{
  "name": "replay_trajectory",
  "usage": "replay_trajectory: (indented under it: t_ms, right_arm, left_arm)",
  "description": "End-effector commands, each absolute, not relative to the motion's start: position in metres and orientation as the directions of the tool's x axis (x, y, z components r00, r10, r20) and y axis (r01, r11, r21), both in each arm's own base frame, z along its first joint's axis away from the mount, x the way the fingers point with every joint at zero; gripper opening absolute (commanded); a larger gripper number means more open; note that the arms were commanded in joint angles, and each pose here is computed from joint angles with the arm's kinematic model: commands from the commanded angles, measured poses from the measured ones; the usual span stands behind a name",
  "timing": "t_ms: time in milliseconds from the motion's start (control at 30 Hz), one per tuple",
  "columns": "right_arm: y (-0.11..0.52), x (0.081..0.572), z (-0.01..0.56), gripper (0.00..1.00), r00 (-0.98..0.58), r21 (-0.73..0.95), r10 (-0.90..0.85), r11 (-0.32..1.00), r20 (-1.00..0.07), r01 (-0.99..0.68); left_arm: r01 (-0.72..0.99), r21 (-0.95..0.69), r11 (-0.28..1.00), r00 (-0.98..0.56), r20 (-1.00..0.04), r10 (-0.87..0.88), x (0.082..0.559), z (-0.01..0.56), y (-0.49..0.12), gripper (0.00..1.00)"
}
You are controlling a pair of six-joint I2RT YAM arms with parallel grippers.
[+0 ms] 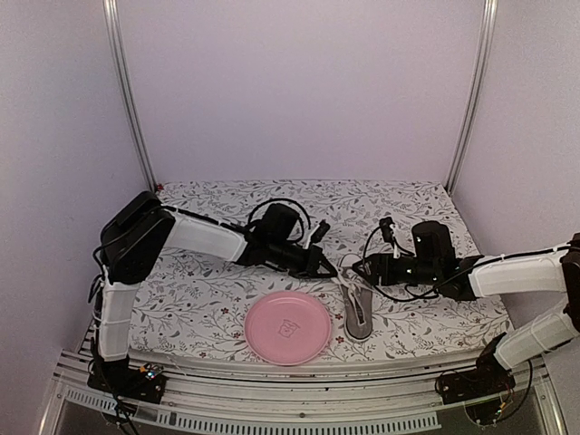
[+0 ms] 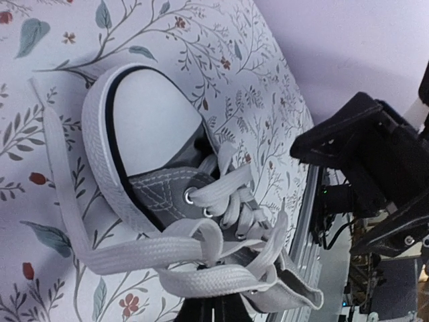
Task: Tie the shoes
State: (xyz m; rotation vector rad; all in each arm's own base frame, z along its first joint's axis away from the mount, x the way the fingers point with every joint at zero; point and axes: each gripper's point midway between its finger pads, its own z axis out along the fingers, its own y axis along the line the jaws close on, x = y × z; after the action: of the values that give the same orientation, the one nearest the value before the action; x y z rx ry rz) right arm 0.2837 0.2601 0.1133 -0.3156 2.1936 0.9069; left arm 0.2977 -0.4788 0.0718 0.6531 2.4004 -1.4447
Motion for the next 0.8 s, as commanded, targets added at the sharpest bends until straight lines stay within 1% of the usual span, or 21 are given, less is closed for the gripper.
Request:
replay_trajectory:
  t_ms: [0, 200, 333, 567, 700, 767]
  right_arm:
    - [0.25, 0.286, 0.112, 0.71, -0.693, 0.464, 0.028, 0.761, -0.721, -0.453]
    - [0.255, 0.292, 0.106, 0.75, -0.725, 0.464, 0.008, 0.774, -0.688, -0.432]
    - [0.263, 0.294, 0.106, 0.75, -0.734, 0.468, -0.017, 0.76, -0.679, -0.451]
    - [0.275, 0.304, 0.106, 0.75, -0.729, 0.453, -0.056, 0.75, -0.682, -0.482]
    - [0.285, 0.314, 0.103, 0.7, -0.732, 0.435, -0.093, 0.751, -0.675, -0.497]
    - [0.29, 0.322, 0.101, 0.66, -0.734, 0.417, -0.108, 0.763, -0.67, -0.494]
  left_arm:
    - [0.628, -0.628, 0.46, -0.776, -0.458, 0.433, 0.286, 0.074, -0.455, 0.0]
    - [0.718, -0.564, 0.407, -0.684, -0.462, 0.565, 0.268, 0.077, -0.44, 0.0]
    - [0.769, -0.529, 0.36, -0.619, -0.475, 0.625, 0.258, 0.083, -0.43, 0.0]
    - [0.821, -0.465, 0.33, -0.544, -0.467, 0.697, 0.251, 0.09, -0.42, 0.0]
    - [0.82, -0.456, 0.346, -0.546, -0.445, 0.71, 0.248, 0.088, -0.416, 0.0]
    - [0.81, -0.466, 0.356, -0.559, -0.43, 0.709, 0.245, 0.086, -0.416, 0.0]
